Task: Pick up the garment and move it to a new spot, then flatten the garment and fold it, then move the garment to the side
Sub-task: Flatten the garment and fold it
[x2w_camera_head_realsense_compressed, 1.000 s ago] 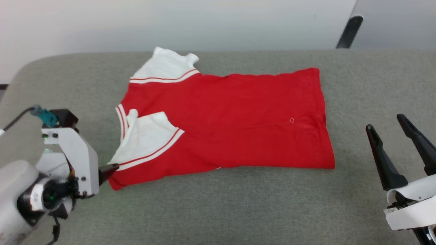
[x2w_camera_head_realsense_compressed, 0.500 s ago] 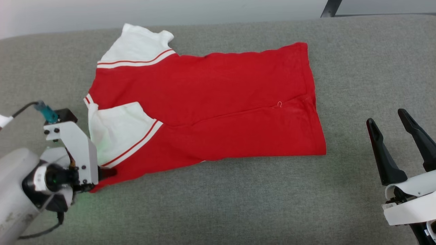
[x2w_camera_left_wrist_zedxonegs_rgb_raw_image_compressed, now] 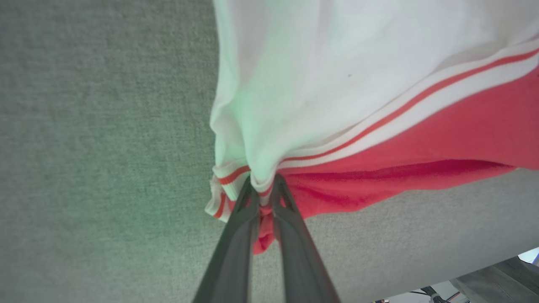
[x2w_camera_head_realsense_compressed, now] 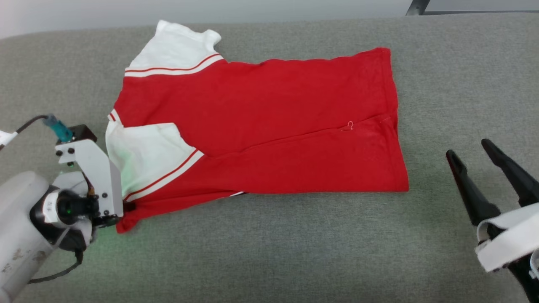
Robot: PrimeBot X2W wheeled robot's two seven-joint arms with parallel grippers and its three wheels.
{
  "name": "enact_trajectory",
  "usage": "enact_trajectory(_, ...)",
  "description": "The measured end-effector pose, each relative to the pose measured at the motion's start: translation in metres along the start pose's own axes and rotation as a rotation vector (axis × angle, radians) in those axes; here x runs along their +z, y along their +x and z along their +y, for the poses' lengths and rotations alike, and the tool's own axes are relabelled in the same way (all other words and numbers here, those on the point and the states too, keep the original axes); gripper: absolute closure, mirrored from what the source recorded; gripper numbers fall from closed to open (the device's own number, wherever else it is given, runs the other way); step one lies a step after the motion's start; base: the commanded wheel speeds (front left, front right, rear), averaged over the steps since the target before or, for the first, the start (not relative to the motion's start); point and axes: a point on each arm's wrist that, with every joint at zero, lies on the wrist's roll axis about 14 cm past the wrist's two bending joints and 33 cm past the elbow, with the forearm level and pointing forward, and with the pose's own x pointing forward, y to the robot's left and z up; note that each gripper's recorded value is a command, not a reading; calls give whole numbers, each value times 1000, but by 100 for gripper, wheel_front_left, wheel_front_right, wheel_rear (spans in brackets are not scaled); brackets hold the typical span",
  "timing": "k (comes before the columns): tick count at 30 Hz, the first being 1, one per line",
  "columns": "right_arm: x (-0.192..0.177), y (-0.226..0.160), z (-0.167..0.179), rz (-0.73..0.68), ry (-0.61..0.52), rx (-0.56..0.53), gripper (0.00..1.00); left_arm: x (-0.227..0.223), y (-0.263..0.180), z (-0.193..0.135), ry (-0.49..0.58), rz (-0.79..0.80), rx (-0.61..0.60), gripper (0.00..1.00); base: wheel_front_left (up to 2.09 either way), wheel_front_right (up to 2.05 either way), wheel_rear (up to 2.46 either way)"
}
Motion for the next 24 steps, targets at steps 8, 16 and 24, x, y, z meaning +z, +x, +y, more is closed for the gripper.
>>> enact_trajectory(8,-26,17,-2,249,36,47,0,1,2,-4,13,-9,-16,100,0,0,0)
enact_trajectory(16,-63,34,-8,533,73,70,0,9,9,-7,21,-4,-21,100,0,0,0)
enact_trajectory(24,-108,44,5,755,127,115,0,19,20,-9,22,-1,-35,100,0,0,0)
